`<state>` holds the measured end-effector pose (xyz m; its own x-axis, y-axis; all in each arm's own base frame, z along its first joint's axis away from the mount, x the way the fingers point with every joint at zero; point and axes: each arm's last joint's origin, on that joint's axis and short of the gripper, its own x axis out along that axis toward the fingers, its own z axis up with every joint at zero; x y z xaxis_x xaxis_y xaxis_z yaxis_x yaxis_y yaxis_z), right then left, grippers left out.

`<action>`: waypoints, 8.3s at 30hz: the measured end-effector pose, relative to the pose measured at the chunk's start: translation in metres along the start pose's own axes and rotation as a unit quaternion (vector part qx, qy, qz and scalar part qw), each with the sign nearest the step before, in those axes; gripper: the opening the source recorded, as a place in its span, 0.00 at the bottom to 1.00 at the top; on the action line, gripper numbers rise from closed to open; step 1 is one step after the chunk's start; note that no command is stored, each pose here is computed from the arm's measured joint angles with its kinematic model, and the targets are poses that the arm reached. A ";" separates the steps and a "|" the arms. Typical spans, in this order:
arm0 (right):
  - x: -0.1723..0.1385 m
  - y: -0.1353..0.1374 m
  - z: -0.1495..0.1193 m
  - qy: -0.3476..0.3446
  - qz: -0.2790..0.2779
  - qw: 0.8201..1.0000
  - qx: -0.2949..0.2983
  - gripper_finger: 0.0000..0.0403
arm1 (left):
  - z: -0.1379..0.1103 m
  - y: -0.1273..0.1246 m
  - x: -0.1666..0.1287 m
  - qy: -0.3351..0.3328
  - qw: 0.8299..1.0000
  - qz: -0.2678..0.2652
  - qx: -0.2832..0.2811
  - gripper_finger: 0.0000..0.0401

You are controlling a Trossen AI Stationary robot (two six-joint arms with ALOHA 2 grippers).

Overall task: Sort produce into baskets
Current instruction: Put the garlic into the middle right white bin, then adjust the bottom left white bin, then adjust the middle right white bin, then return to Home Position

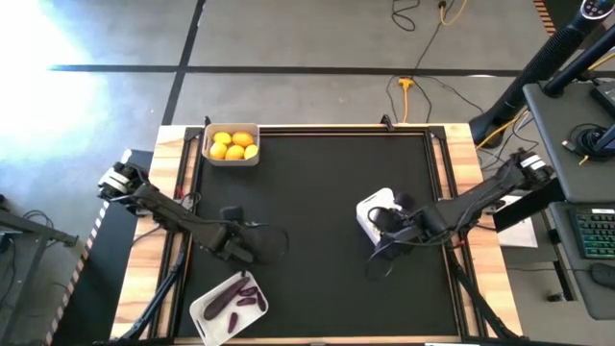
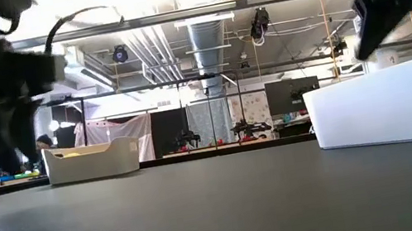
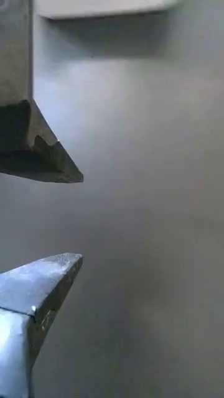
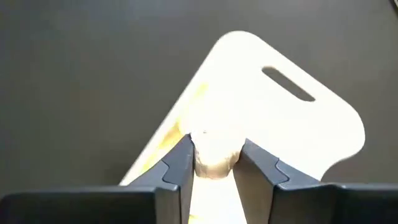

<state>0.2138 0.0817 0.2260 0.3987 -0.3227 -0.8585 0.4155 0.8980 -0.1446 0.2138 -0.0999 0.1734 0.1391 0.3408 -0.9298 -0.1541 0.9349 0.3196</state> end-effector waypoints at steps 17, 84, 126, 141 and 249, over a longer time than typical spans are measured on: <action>-0.008 0.005 0.012 -0.017 0.018 1.000 0.014 0.52 | -0.009 -0.012 0.003 0.099 0.983 -0.153 -0.013 0.45; -0.012 0.022 0.036 -0.137 0.069 0.981 -0.118 0.55 | -0.038 -0.091 -0.081 0.062 0.956 -0.270 -0.097 0.45; 0.007 0.018 0.040 -0.175 0.077 0.976 -0.100 0.55 | -0.076 -0.054 -0.097 0.163 0.965 -0.007 -0.207 0.23; 0.014 0.019 0.031 -0.149 0.118 0.978 -0.084 0.55 | -0.042 0.000 -0.034 0.179 0.968 -0.015 -0.178 0.01; 0.030 -0.110 -0.099 -0.505 0.216 0.832 -0.071 0.02 | -0.100 0.109 0.027 -0.608 0.770 -0.115 -0.157 0.00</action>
<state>0.0990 0.0027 0.1670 0.9998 0.0176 -0.0034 -0.0178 0.9987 -0.0475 0.1029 0.0011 0.1643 0.9813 0.1892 -0.0354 -0.1912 0.9794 -0.0652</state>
